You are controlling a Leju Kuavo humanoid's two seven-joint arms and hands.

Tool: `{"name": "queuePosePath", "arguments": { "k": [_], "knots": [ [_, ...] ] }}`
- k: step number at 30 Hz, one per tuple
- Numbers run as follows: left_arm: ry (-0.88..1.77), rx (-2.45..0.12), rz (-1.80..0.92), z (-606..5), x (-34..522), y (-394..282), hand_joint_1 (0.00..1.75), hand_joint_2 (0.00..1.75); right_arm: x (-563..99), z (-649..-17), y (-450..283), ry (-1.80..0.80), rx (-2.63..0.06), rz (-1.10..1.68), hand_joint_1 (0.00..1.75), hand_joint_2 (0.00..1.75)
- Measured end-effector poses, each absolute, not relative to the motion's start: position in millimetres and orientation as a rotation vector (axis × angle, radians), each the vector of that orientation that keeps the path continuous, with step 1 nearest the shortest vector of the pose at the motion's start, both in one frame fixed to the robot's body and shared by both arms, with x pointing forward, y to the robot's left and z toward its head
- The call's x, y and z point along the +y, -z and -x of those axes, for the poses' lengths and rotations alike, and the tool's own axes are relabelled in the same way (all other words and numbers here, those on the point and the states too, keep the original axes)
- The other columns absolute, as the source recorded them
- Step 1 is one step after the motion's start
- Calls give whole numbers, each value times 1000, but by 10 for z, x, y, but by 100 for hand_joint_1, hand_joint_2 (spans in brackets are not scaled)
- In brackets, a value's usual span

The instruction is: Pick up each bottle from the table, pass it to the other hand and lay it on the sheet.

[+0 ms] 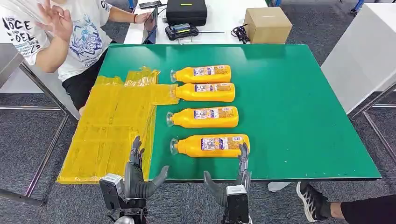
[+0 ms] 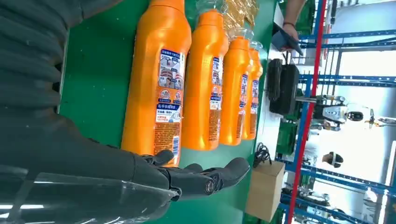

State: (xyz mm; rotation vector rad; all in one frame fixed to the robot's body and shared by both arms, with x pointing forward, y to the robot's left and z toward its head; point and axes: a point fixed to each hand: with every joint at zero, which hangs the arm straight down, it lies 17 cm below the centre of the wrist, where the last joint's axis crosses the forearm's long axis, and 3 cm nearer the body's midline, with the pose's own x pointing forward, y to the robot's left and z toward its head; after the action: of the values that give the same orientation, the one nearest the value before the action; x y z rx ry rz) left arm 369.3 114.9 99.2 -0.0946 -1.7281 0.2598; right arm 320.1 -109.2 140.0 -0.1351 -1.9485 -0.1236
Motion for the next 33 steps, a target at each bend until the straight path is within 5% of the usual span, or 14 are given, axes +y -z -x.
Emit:
{"name": "queuePosePath", "arguments": {
  "k": [23, 33],
  "knots": [
    [-221, -1765, 165, -3682, 1035, -1079, 0, 175, -902, -3306, -1520, -324, -1972, 383, 0, 175],
    [-223, -1764, 163, -3686, 1048, -1074, 0, 175, -1151, -3404, -1668, -330, -1995, 460, 0, 175]
  ]
}}
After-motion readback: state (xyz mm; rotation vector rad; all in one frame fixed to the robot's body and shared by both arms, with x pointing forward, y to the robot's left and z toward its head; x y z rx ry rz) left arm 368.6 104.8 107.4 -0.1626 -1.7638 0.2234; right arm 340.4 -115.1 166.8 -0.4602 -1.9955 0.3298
